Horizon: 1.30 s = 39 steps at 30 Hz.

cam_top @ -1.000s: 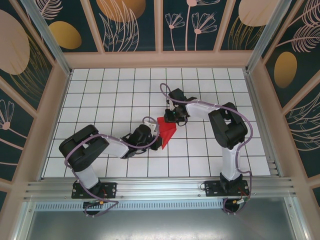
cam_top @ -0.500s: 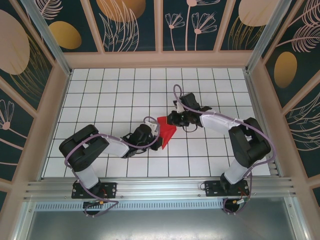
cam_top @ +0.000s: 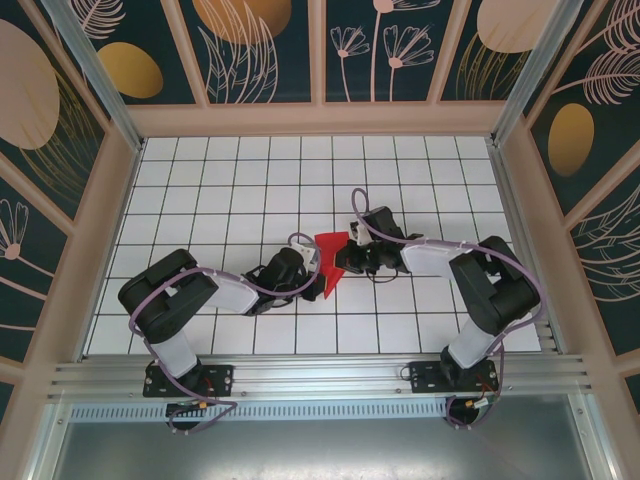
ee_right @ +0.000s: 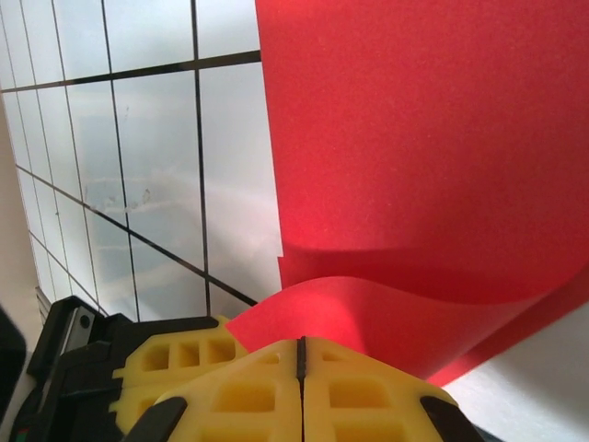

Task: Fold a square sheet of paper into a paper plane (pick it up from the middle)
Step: Third fold the triangle at the center of the table.

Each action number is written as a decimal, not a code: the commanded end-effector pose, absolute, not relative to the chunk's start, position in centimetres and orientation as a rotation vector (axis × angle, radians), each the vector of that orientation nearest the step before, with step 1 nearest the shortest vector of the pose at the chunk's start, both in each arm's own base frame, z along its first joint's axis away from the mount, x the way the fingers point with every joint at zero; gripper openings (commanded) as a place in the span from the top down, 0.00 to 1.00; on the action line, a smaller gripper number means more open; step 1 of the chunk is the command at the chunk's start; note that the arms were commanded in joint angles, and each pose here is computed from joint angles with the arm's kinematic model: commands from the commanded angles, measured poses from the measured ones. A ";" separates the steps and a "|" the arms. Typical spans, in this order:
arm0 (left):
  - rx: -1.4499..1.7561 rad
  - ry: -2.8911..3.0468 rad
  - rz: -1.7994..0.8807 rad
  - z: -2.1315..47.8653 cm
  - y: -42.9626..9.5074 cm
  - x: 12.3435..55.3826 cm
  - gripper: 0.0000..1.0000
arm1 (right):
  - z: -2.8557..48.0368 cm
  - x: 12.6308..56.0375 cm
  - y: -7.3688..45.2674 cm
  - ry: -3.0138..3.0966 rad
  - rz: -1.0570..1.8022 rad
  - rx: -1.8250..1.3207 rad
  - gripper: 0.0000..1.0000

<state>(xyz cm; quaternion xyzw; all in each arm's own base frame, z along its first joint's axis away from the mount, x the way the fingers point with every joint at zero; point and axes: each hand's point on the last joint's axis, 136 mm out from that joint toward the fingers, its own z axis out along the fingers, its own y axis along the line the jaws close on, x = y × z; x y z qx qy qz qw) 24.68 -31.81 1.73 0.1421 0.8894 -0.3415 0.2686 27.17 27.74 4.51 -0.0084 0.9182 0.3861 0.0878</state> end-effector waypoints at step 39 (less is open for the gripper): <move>0.370 2.503 -0.842 -0.8 -30.7 24.2 1.00 | 2.5 28.7 25.1 2.719 1.115 0.098 0.89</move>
